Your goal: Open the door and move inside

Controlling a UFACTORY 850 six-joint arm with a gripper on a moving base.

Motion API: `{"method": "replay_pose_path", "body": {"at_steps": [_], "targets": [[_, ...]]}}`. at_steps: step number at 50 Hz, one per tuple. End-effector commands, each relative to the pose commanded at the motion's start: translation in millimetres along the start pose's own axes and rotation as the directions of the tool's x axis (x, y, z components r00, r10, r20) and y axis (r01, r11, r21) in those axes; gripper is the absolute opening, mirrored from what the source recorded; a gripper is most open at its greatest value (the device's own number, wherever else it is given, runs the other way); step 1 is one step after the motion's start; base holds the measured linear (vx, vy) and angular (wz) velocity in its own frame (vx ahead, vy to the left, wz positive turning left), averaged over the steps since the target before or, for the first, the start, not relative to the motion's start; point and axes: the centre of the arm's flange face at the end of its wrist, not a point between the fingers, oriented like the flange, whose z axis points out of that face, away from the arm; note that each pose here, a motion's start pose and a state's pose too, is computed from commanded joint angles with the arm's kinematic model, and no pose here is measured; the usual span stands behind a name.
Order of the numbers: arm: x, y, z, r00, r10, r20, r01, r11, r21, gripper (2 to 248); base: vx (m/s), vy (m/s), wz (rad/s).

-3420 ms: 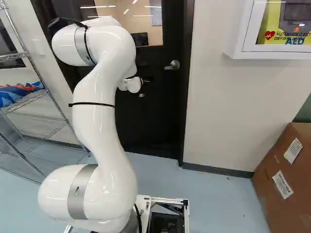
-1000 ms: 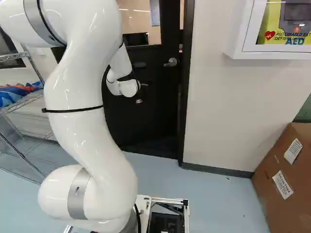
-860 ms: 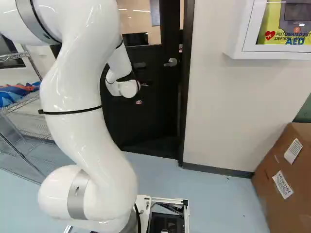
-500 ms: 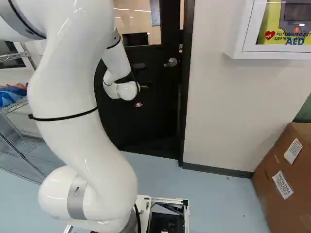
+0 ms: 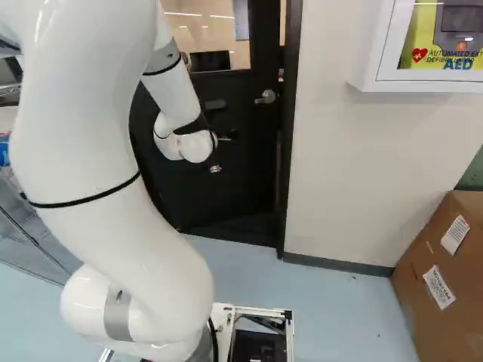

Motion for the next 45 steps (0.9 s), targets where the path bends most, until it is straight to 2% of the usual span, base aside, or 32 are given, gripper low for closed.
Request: {"method": "replay_pose_path", "body": {"at_steps": [45], "targets": [[-27.4,22.2,-89.2,1.000,0.023,0.006,-0.022,0.997,-0.080,247,0.000,0.000,0.000]]}}
